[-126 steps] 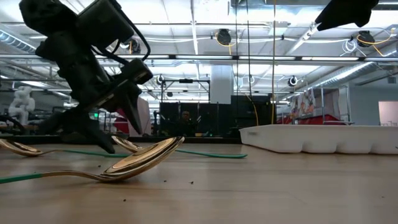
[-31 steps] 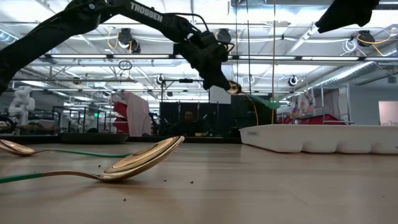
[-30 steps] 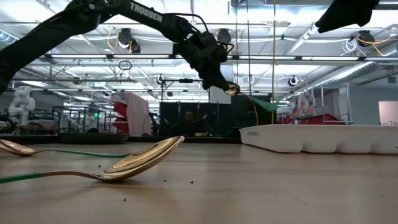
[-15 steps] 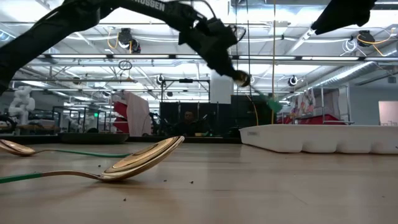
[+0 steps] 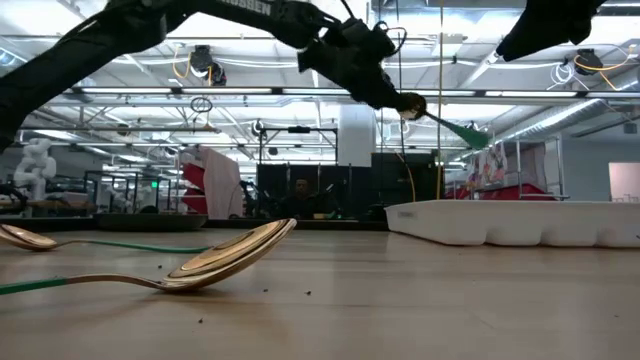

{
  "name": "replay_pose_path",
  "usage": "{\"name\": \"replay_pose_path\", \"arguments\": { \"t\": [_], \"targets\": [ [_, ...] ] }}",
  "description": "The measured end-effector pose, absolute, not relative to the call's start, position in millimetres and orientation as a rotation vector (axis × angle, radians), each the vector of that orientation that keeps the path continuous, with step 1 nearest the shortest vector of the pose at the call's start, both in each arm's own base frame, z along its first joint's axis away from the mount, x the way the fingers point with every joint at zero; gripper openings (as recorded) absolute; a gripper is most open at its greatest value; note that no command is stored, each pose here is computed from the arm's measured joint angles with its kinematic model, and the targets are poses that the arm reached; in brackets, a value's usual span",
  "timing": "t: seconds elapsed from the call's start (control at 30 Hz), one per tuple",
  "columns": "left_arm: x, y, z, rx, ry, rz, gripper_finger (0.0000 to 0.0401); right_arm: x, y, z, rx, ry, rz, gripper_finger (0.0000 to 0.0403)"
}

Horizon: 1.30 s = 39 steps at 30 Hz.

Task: Sort silverware
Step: Put the green spoon into the silverware tray

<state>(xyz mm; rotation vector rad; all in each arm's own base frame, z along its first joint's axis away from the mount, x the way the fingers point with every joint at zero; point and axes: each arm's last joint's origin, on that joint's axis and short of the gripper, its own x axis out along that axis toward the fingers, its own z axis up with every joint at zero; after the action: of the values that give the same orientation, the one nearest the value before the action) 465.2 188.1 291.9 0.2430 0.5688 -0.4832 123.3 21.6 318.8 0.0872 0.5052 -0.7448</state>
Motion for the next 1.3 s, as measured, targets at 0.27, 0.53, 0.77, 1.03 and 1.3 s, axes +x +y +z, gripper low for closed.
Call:
{"name": "replay_pose_path", "arguments": {
  "t": [0.27, 0.53, 0.77, 1.03, 1.3],
  "targets": [
    [477.1, 190.7, 251.3, 0.13, 0.621, -0.548, 0.0004, 125.4, 22.3, 317.7, 0.079, 0.514, -0.746, 0.0176],
    [469.7, 222.2, 240.0, 0.113, 0.616, -0.492, 0.0004, 126.5, 22.7, 317.1, 0.075, 0.518, -0.747, 0.0176],
    [460.1, 248.4, 243.5, 0.123, 0.572, -0.44, 0.0004, 126.5, 22.7, 317.1, 0.076, 0.517, -0.747, 0.0176],
    [454.3, 248.9, 241.5, 0.07, 0.569, -0.501, 0.0004, 126.4, 22.5, 317.1, 0.073, 0.516, -0.752, 0.0176],
    [458.6, 249.9, 229.0, 0.018, 0.578, -0.509, 0.0004, 127.0, 19.2, 317.1, 0.08, 0.516, -0.777, 0.0176]
  ]
}}
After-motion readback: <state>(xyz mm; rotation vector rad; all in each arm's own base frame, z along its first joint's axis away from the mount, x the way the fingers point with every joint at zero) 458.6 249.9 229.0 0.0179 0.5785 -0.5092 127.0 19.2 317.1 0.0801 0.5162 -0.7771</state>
